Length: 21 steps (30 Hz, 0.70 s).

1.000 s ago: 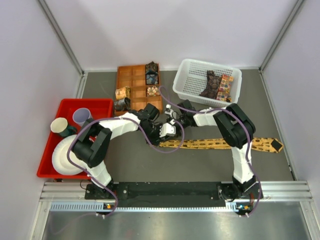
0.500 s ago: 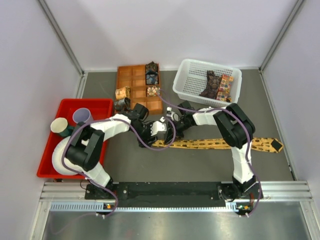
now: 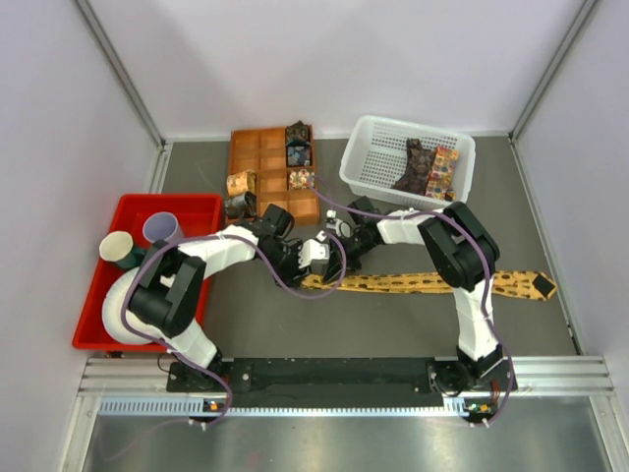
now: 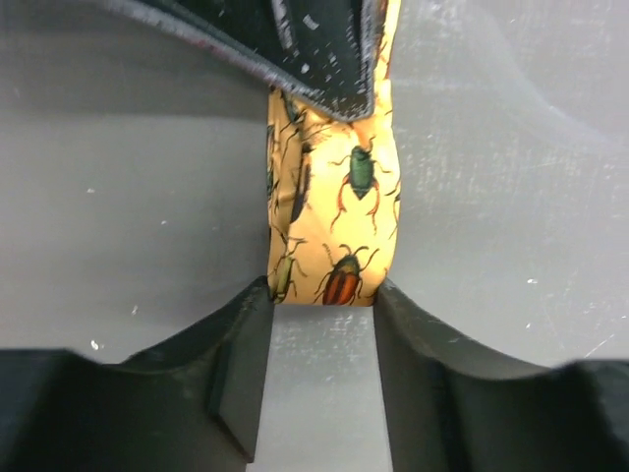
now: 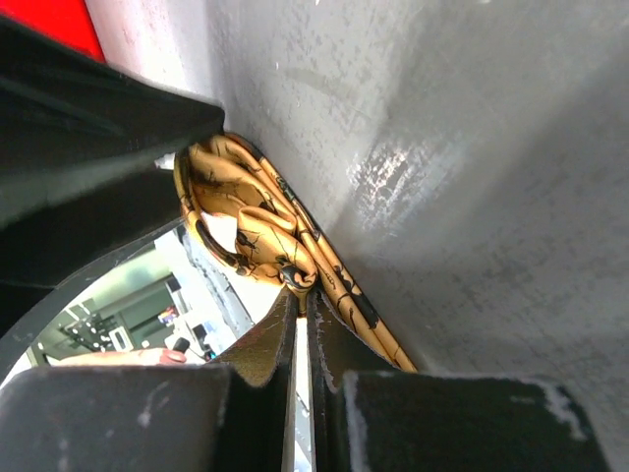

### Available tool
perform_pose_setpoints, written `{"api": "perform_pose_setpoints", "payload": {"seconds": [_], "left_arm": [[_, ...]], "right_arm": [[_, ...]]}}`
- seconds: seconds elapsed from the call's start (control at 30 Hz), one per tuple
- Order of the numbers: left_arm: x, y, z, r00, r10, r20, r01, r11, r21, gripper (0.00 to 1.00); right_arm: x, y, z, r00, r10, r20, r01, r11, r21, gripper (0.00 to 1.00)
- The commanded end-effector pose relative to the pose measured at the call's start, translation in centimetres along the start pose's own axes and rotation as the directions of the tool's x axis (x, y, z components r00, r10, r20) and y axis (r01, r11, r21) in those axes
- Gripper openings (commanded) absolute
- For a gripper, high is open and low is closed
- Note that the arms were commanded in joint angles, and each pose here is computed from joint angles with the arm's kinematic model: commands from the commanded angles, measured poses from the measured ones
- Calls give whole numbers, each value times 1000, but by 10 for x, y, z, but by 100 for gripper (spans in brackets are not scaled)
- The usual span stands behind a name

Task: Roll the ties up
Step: Roll the tie at the center of the board.

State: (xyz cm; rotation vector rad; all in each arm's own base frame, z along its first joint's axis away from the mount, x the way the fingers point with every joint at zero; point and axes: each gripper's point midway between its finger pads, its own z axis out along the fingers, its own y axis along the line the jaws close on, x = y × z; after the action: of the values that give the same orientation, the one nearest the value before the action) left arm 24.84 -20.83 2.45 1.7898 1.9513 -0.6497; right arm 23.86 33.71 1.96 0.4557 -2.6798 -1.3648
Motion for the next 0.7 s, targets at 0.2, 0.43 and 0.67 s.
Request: {"api": "perform_pose_setpoints", "payload": {"seconds": [0.2,0.43,0.67], "left_arm": [[-59,-6,-13,986,88,142,-93,995,29,36],[-78,-10,7,985,65,161,-74,996,50,37],[-72,-6,32,992,33,121,-41,997,62,40]], "right_arm": [[-5,-28,9,1000,-15,2,15,994,112,0],[-4,-28,10,1000,-11,-1,11,994,110,0],[-3,-28,10,1000,-8,-2,9,994,109,0]]}}
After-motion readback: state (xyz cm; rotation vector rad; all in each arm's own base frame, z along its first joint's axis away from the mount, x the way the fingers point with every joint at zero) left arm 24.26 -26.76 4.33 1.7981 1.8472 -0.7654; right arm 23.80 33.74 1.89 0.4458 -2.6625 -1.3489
